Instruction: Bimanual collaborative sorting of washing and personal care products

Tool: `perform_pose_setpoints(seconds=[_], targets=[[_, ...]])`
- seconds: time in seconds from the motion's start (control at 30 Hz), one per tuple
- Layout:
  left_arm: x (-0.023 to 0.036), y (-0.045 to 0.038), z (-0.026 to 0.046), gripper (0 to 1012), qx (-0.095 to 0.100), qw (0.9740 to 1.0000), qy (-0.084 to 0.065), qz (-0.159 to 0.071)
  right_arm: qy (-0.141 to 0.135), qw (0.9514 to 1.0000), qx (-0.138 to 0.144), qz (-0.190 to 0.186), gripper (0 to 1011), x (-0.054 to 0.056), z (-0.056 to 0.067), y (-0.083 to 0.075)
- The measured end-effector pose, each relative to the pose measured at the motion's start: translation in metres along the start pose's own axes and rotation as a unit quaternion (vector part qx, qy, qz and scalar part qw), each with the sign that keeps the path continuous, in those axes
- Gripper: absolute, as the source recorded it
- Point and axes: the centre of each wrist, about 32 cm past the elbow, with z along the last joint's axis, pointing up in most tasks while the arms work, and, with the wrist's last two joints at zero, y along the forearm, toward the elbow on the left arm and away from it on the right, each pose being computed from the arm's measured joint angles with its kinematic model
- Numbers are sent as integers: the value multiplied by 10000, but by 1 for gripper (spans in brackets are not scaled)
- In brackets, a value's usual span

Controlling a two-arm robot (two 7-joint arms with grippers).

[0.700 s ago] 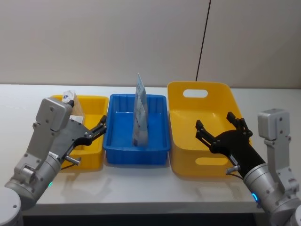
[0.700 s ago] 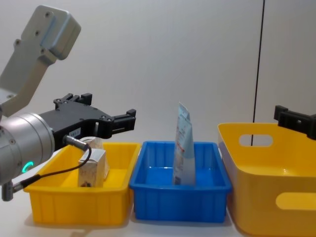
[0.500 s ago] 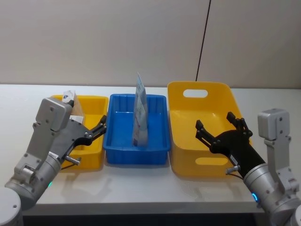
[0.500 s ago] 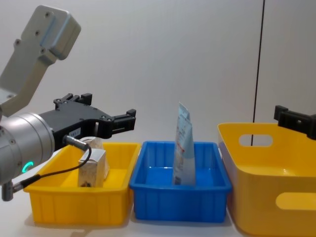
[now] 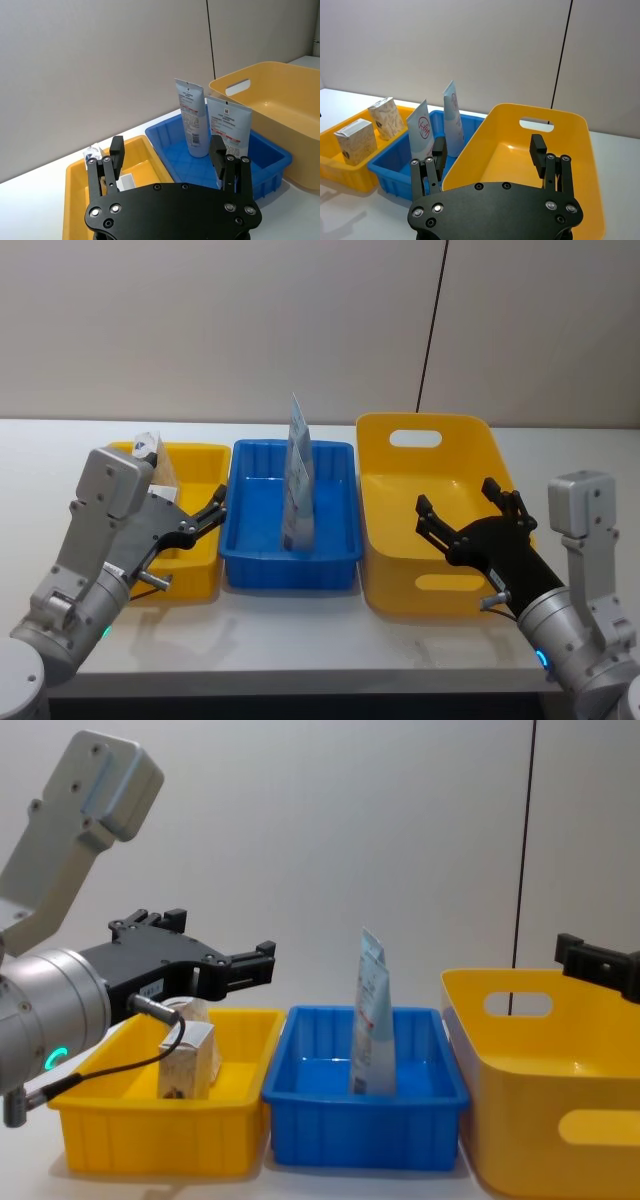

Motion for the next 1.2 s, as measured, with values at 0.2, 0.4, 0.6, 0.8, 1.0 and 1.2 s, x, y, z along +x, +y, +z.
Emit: perform_pose_setpoints(seconds=[0.2, 0.4, 0.6, 0.8, 1.0, 1.2], targets=[[13, -10, 16, 1001, 19, 10000, -12, -7, 0, 10000, 0, 0, 1000, 0, 0, 0], [71, -58, 96, 1001, 196, 9997, -83, -90, 0, 10000, 0, 0, 1000, 0, 0, 0], [115, -128, 186, 1001, 469, 9986, -154, -210, 0, 10000, 0, 0, 1000, 0, 0, 0], [133, -212, 263, 1001, 795, 9963, -156, -288, 0, 10000, 1, 0, 1000, 0, 0, 0], [127, -259, 287, 1001, 1039, 9942, -121, -266, 0, 10000, 0, 0, 1000, 0, 0, 0], [113, -298, 295, 1001, 1277, 9917, -99, -129, 0, 10000, 0, 0, 1000, 0, 0, 0]])
